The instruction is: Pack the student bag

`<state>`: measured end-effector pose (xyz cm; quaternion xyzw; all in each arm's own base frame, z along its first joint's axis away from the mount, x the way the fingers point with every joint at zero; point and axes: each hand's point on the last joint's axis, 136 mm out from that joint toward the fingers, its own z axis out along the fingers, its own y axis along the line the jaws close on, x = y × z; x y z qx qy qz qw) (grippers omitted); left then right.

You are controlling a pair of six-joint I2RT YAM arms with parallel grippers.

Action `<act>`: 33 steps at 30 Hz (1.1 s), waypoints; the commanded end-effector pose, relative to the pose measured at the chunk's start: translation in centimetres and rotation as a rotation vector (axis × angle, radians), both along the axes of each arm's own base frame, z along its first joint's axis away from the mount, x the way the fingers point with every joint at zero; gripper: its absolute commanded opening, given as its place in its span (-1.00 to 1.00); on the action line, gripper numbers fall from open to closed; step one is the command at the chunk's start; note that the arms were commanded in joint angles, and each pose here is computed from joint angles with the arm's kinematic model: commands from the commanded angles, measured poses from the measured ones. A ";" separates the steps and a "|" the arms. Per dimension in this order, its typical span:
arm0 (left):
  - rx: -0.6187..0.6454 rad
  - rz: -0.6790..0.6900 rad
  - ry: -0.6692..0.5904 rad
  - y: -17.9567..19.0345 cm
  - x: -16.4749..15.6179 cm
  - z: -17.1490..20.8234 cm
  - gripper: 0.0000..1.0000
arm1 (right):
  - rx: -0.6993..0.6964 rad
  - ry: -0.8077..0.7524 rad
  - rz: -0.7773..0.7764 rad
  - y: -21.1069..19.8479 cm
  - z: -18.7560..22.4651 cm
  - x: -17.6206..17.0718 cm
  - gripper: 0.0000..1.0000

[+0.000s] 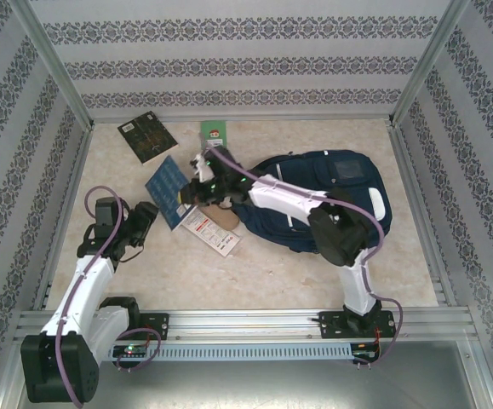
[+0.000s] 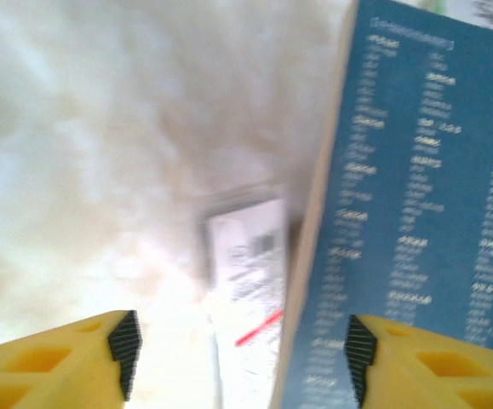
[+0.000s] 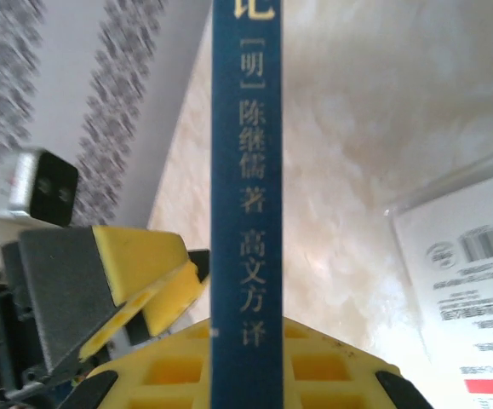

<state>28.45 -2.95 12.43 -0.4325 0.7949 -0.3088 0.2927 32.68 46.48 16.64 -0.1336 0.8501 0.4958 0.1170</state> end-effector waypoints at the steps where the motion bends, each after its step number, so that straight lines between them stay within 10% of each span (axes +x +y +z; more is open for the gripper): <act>1: -0.140 -0.069 -0.232 -2.2 3.4 5.9 0.46 | 0.144 -0.014 -0.038 -1.3 4.7 1.0 -1.00; 5: -0.218 -0.109 -0.373 -3.2 5.3 9.3 0.65 | 0.271 0.020 -0.063 -2.7 7.3 1.8 -1.00; 18: -0.325 -0.195 -0.462 -6.0 8.1 12.4 0.39 | 0.507 0.066 -0.054 -3.5 11.5 1.6 -1.00; 26: -0.350 -0.176 -0.476 -5.9 8.4 13.4 -0.78 | 0.477 0.079 -0.061 -3.7 9.8 1.5 -0.99; 28: -0.331 -0.175 -0.457 -5.9 8.3 13.3 -0.97 | 0.433 0.077 -0.077 -4.1 8.7 1.6 -0.56; 33: -0.259 -0.199 -0.417 -5.8 7.8 13.0 -1.00 | 0.164 0.049 -0.221 -8.2 3.4 2.6 -0.17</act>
